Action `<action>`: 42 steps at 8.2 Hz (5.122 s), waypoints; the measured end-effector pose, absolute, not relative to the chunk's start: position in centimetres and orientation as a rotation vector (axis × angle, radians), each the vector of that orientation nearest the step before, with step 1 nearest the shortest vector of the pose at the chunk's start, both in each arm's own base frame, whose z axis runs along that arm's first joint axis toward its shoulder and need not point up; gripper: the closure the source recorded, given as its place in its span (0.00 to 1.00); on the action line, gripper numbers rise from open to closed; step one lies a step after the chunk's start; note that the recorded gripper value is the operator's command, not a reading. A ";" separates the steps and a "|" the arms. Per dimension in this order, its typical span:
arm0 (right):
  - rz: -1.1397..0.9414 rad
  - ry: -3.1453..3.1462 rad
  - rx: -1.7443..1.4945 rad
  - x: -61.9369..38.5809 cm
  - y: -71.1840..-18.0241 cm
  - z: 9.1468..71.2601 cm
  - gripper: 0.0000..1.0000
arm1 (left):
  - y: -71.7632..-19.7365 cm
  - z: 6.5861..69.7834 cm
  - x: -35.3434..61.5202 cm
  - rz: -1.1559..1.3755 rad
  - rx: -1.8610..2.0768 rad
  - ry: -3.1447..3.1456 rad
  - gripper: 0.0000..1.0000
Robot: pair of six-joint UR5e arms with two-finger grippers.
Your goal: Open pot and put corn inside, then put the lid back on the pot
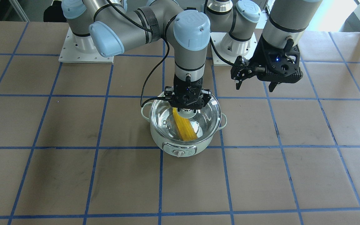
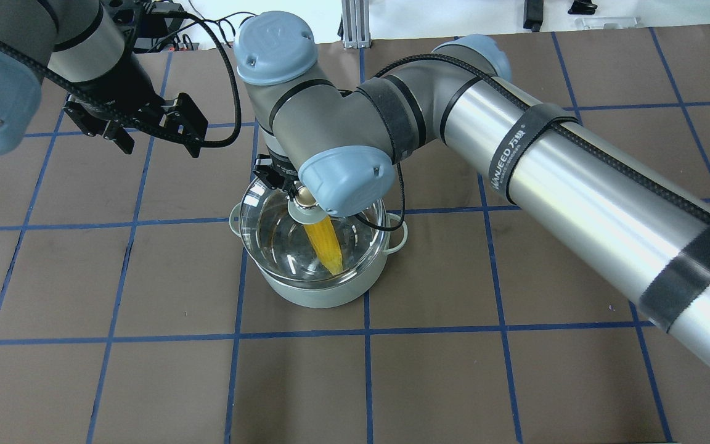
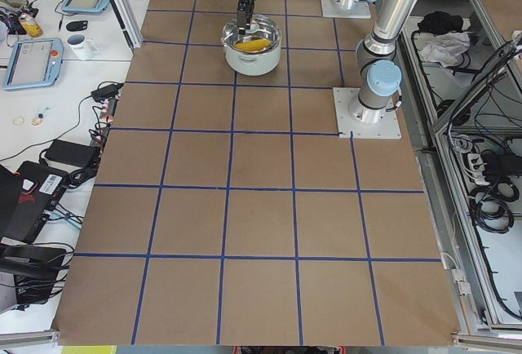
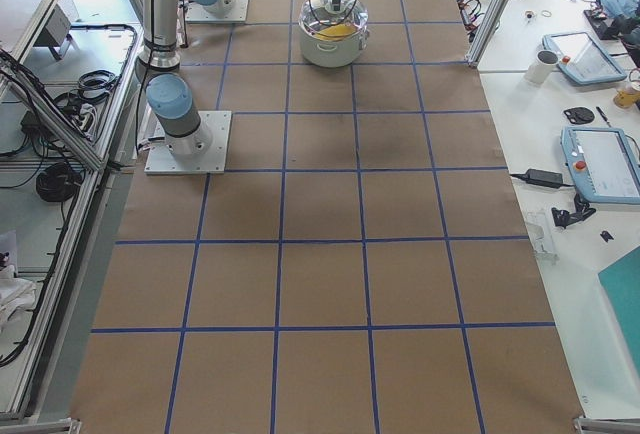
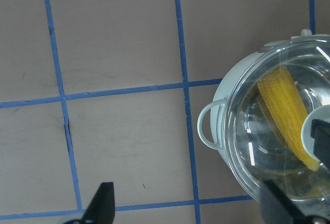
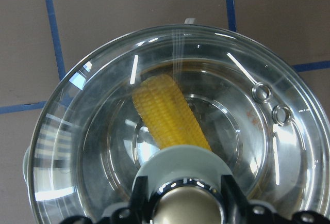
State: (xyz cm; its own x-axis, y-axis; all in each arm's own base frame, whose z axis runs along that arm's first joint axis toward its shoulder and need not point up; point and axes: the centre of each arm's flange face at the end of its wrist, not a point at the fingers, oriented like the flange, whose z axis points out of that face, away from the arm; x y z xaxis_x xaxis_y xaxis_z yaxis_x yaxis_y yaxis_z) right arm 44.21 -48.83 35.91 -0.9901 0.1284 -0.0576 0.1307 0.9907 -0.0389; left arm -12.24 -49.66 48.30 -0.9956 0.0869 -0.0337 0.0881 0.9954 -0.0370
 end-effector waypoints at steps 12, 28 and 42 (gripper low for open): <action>0.005 3.067 0.268 44.1 -48.1 35.1 0.82 | -49.9 47.9 -12.2 -0.051 0.134 3.107 0.00; 0.005 3.075 0.281 44.1 -48.2 34.6 0.47 | -50.3 47.1 -12.2 -0.031 0.136 3.111 0.00; -0.118 3.082 0.119 24.4 -47.6 51.4 0.00 | -50.3 47.0 -12.2 -0.028 0.108 3.112 0.00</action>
